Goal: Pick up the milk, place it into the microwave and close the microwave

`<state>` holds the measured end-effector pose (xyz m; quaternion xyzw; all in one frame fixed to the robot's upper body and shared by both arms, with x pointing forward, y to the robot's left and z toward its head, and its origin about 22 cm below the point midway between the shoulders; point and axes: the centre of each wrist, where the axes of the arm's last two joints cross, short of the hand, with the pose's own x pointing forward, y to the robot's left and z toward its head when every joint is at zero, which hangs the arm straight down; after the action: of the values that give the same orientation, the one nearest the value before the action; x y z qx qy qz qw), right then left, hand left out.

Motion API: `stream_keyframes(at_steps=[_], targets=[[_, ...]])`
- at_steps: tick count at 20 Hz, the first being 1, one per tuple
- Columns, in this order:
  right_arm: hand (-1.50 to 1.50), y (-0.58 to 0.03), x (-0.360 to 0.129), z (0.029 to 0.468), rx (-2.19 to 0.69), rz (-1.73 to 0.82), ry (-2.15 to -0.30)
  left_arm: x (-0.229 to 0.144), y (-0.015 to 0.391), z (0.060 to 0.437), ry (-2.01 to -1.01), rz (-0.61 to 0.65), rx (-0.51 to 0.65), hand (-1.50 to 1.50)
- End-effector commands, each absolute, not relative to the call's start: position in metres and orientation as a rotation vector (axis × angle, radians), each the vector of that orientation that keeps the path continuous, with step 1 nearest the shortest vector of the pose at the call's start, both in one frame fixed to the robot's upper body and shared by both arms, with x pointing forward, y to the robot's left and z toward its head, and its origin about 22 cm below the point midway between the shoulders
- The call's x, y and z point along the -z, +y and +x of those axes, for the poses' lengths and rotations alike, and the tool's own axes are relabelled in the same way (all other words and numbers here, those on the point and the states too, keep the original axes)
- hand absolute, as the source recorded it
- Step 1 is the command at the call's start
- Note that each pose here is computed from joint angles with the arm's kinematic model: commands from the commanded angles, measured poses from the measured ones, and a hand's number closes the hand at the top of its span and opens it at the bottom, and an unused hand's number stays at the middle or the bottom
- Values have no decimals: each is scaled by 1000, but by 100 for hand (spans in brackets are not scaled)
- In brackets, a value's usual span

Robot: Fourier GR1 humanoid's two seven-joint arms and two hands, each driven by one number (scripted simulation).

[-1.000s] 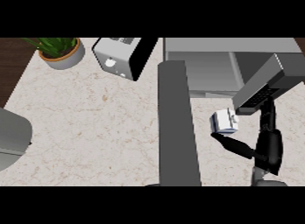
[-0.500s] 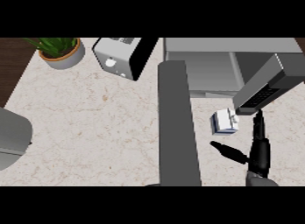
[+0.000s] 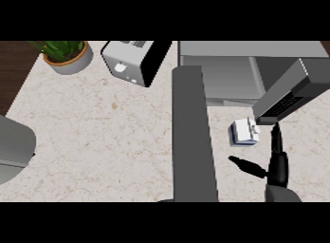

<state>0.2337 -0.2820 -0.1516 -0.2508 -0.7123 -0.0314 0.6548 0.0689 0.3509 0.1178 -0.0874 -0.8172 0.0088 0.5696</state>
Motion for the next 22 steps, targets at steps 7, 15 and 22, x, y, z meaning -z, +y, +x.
stream_keyframes(at_steps=[7, 15, 22], targets=[[-150, -290, 162, 247, 132, -469, -1656, -120, 348, 64, -1959, -242, -6, -150], [150, -290, 165, 244, 93, -361, -1707, -135, 345, 66, -1942, -270, 17, -150], [150, -274, 155, 266, 113, -343, -1807, -113, 350, 56, -1945, -285, -10, -150]])
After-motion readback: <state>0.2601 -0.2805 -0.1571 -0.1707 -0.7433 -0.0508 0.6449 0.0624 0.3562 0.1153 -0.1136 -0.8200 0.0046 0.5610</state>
